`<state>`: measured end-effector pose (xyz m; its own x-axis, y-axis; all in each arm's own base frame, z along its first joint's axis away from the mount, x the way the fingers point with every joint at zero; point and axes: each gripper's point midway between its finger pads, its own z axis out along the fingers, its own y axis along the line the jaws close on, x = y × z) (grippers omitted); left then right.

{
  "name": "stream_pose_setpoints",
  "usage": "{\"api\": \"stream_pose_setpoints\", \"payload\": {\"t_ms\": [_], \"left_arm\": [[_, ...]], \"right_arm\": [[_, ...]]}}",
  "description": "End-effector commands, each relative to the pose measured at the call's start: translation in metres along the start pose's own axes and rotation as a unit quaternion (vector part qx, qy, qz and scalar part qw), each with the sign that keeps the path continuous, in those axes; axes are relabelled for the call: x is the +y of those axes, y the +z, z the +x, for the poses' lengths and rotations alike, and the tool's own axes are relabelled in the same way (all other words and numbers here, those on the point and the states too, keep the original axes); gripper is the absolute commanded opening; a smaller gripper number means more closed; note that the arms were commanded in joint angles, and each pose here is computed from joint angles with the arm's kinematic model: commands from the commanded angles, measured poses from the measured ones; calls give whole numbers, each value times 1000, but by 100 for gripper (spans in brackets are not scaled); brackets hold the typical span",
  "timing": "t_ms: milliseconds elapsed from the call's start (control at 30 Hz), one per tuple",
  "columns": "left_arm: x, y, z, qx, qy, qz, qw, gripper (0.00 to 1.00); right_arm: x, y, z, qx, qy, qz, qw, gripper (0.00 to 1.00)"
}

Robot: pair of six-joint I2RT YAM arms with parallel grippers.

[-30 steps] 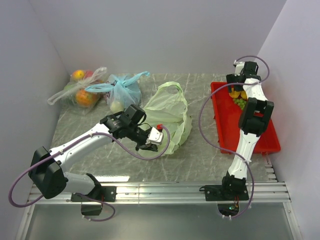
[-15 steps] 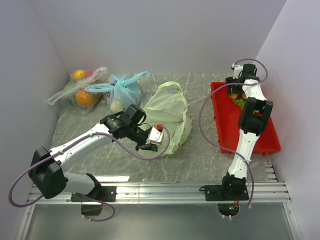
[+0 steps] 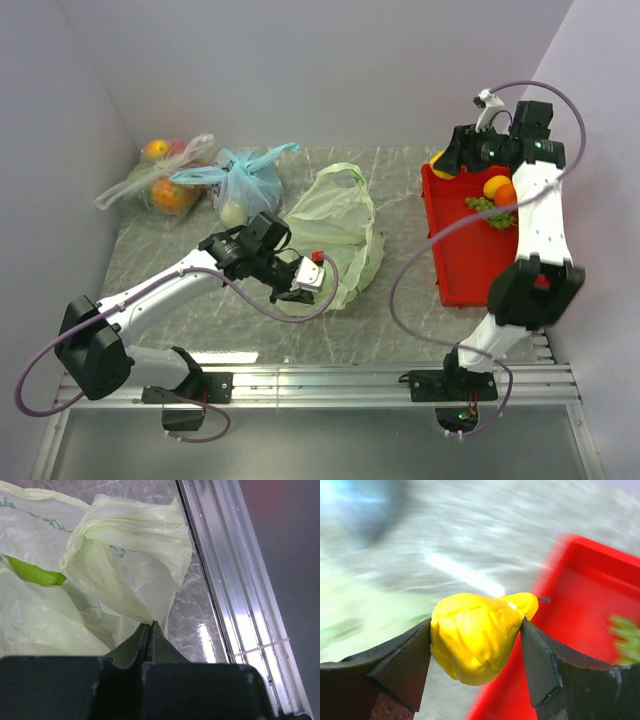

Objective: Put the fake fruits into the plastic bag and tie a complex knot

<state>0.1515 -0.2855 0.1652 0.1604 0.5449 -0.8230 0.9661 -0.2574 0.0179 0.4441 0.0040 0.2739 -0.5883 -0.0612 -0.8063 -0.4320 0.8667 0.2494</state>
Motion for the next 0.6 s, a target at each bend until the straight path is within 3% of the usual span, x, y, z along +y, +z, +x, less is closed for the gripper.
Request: {"api": "stream_pose_setpoints", "payload": {"t_ms": [0, 167, 300, 400, 533, 567], "left_arm": [[0, -3, -9, -15, 19, -10, 1000, 0], [-1, -3, -10, -19, 24, -9, 999, 0], [-1, -4, -11, -19, 27, -7, 999, 0], [-1, -3, -12, -21, 28, -7, 999, 0], [1, -5, -12, -17, 25, -11, 999, 0], [1, -5, -12, -16, 25, -12, 999, 0]], "right_arm": [[112, -46, -1, -19, 7, -144, 989, 27], [227, -68, 29, 3, -26, -268, 963, 28], [274, -57, 42, 13, -46, -309, 950, 29], [295, -24, 59, 46, -57, -317, 946, 31], [295, 23, 94, 143, -81, -288, 943, 30], [293, 37, 101, 161, -78, -283, 942, 36]]}}
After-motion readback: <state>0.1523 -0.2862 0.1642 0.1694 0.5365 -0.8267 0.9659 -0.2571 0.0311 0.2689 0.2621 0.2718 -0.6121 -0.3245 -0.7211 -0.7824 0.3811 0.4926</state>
